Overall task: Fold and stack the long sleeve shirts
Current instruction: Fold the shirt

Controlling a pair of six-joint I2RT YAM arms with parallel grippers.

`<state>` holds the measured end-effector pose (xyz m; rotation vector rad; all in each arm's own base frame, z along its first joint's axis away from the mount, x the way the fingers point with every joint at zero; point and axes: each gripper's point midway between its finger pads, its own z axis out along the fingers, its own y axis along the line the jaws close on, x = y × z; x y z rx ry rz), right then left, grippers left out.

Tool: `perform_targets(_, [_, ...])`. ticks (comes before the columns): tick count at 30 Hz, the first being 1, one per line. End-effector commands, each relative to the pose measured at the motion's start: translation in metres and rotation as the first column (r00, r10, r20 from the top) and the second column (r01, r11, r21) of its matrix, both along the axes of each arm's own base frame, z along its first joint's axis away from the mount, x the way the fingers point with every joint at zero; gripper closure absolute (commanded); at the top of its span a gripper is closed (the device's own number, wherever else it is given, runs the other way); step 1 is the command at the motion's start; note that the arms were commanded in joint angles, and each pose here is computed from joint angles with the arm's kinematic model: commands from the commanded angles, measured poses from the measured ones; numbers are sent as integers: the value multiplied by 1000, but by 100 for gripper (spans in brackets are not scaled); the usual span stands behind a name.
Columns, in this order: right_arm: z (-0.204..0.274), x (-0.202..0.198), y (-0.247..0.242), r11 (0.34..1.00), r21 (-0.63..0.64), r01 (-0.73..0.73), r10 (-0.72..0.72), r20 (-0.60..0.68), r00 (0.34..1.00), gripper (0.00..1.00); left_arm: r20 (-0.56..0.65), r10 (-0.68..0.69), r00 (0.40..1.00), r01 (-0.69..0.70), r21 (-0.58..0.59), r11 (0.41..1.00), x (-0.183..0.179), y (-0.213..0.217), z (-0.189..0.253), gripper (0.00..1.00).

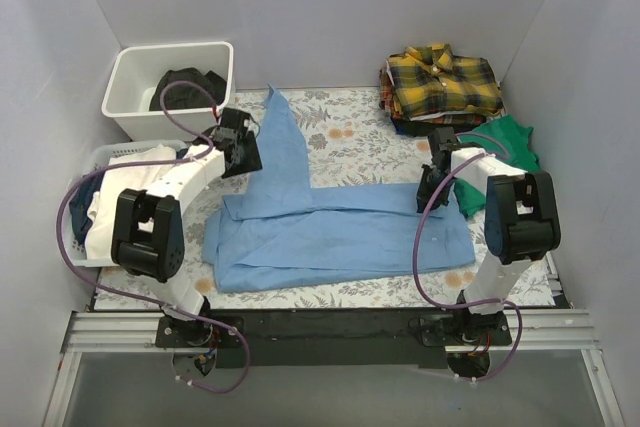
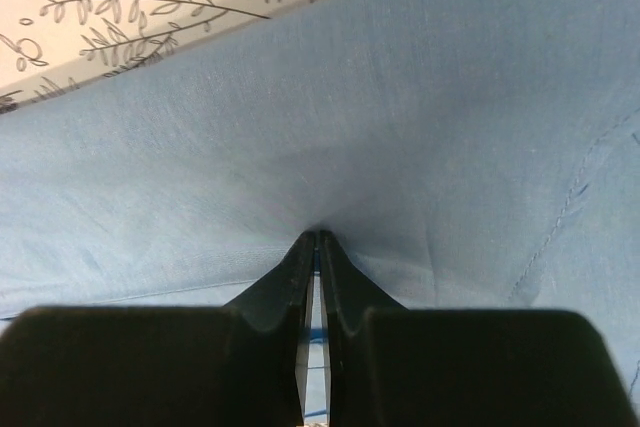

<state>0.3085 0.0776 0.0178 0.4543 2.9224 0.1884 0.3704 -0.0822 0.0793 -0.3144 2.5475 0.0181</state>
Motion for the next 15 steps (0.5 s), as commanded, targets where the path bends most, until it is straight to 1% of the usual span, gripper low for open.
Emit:
perform_targets(1, [-6, -25, -29, 991, -124, -45, 37, -69, 997, 86, 194, -86, 977, 102, -75, 992, 83, -35, 44, 45])
perform_targets(2, [-4, -22, -27, 992, -116, -54, 49, -48, 998, 85, 246, -111, 963, 134, -78, 988, 101, -43, 60, 44])
perform_targets(3, [-1, -16, -26, 992, -113, -62, 60, -20, 998, 85, 255, -131, 958, 156, -82, 984, 109, -49, 57, 43])
perform_targets(4, [4, -11, -26, 992, -110, -69, 70, 1, 998, 85, 295, -134, 946, 165, -85, 983, 123, -54, 59, 42])
perform_targets(5, [7, -8, -23, 992, -100, -78, 79, 11, 997, 85, 297, -142, 944, 173, -82, 981, 135, -59, 50, 41])
perform_targets(7, [14, 0, -21, 992, -92, -88, 91, 37, 995, 85, 319, -141, 937, 177, -87, 980, 153, -65, 47, 39])
perform_targets(8, [15, 2, -19, 992, -85, -93, 97, 44, 994, 85, 289, -148, 946, 180, -90, 979, 159, -68, 25, 39])
perform_targets(9, [19, 7, -18, 992, -82, -94, 99, 59, 993, 85, 322, -153, 934, 193, -96, 977, 173, -74, 35, 39])
perform_targets(11, [25, 11, -16, 991, -80, -110, 117, 86, 989, 84, 347, -157, 925, 202, -96, 975, 188, -81, 29, 38])
perform_targets(13, [30, 15, -16, 990, -84, -113, 122, 104, 987, 84, 374, -168, 912, 211, -75, 975, 206, -90, 24, 37])
perform_targets(15, [30, 14, -19, 988, -103, -116, 126, 92, 988, 84, 383, -179, 906, 207, -31, 978, 216, -95, 20, 37])
